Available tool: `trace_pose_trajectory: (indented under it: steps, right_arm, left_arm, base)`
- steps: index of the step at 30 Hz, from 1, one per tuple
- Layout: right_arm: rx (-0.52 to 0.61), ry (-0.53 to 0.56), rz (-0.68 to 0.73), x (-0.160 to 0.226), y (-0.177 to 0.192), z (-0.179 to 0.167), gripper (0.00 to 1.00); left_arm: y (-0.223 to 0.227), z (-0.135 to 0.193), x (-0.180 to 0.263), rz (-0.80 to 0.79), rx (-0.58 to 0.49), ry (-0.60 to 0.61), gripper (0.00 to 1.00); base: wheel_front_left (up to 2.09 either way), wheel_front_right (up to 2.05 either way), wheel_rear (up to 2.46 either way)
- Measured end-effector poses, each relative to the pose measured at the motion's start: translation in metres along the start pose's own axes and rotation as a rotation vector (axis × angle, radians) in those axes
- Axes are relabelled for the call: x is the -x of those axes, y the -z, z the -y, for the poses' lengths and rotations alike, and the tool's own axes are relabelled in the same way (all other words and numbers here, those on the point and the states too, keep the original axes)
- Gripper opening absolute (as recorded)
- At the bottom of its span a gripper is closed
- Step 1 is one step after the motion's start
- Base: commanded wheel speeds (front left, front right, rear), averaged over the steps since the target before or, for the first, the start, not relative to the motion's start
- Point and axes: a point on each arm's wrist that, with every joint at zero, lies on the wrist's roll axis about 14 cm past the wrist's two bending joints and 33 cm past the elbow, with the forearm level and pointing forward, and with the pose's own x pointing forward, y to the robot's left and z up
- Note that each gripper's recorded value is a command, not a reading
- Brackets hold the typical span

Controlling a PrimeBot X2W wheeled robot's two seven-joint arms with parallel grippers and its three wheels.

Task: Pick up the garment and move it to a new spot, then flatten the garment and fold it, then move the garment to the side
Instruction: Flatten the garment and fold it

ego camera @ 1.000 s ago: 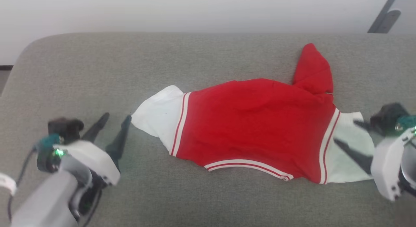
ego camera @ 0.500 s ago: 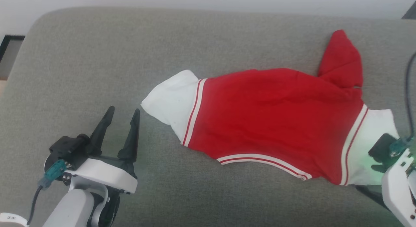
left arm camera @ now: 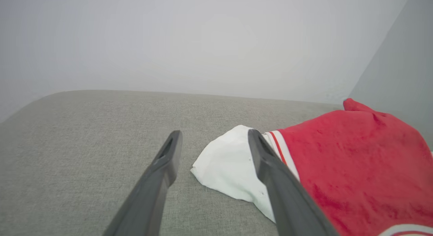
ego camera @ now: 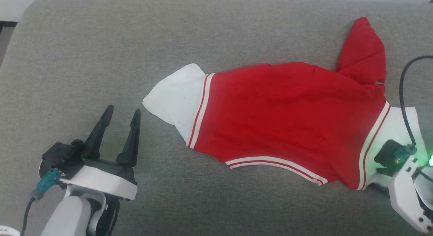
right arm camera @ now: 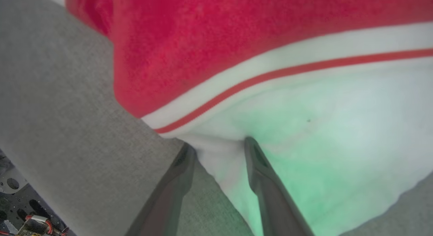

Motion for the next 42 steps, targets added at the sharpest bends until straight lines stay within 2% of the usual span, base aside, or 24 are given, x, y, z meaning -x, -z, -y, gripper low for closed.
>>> trace_pose_trajectory:
  steps: [3, 8, 12, 14, 17, 19, 24, 29, 32, 35, 36, 38, 39, 42]
  right_arm:
    - [-0.01, 0.013, 0.015, -0.001, -0.003, 0.004, 0.0]
    - [-0.024, 0.017, 0.025, -0.001, -0.003, 0.006, 0.0]
    - [-0.027, 0.02, 0.034, -0.001, -0.004, 0.008, 0.0]
    - [-0.033, 0.017, 0.035, -0.002, -0.005, 0.009, 0.0]
    - [-0.044, 0.013, 0.041, -0.005, -0.005, 0.011, 0.0]
    - [-0.049, 0.01, 0.043, -0.007, -0.006, 0.012, 0.0]
    - [-0.061, -0.002, 0.048, -0.013, -0.005, 0.014, 0.0]
    - [-0.068, -0.011, 0.048, -0.017, -0.005, 0.016, 0.0]
    - [-0.072, -0.015, 0.051, -0.02, -0.005, 0.016, 0.0]
    - [-0.076, -0.019, 0.051, -0.021, -0.004, 0.017, 0.0]
    - [-0.077, -0.019, 0.05, -0.021, -0.004, 0.017, 0.0]
    - [-0.079, -0.023, 0.053, -0.022, -0.004, 0.017, 0.0]
    - [-0.082, -0.024, 0.056, -0.022, -0.005, 0.017, 0.0]
    - [-0.083, -0.023, 0.063, -0.021, -0.005, 0.017, 0.0]
  left_arm:
    - [-0.001, 0.005, -0.007, -0.01, -0.039, 0.058, 1.0]
    - [-0.002, 0.023, -0.027, -0.128, -0.196, 0.228, 1.0]
    - [0.026, 0.057, -0.022, -0.414, -0.293, 0.436, 1.0]
    - [0.041, 0.055, -0.014, -0.581, -0.334, 0.485, 1.0]
    - [0.048, 0.06, -0.016, -0.723, -0.351, 0.539, 1.0]
    - [0.054, 0.065, -0.018, -0.777, -0.377, 0.569, 1.0]
    - [0.08, 0.072, -0.027, -0.885, -0.345, 0.595, 1.0]
    - [0.104, 0.062, -0.035, -0.955, -0.324, 0.562, 1.0]
    - [0.116, 0.056, -0.038, -1.001, -0.363, 0.562, 1.0]
    - [0.123, 0.06, -0.037, -1.036, -0.302, 0.566, 1.0]
    - [0.124, 0.06, -0.037, -1.045, -0.302, 0.569, 0.89]
    - [0.126, 0.059, -0.037, -1.057, -0.321, 0.576, 0.12]
    - [0.127, 0.059, -0.037, -1.062, -0.316, 0.574, 0.0]
    - [0.127, 0.057, -0.04, -1.063, -0.3, 0.562, 0.0]
  base:
    - [0.0, 0.0, 0.0]
    - [0.0, 0.0, 0.0]
    - [0.0, 0.0, 0.0]
    - [0.0, 0.0, 0.0]
    - [0.0, 0.0, 0.0]
    - [0.0, 0.0, 0.0]
    - [0.0, 0.0, 0.0]
    - [0.0, 0.0, 0.0]
    - [0.0, 0.0, 0.0]
    - [0.0, 0.0, 0.0]
    - [0.0, 0.0, 0.0]
    - [0.0, 0.0, 0.0]
    - [0.0, 0.0, 0.0]
    - [0.0, 0.0, 0.0]
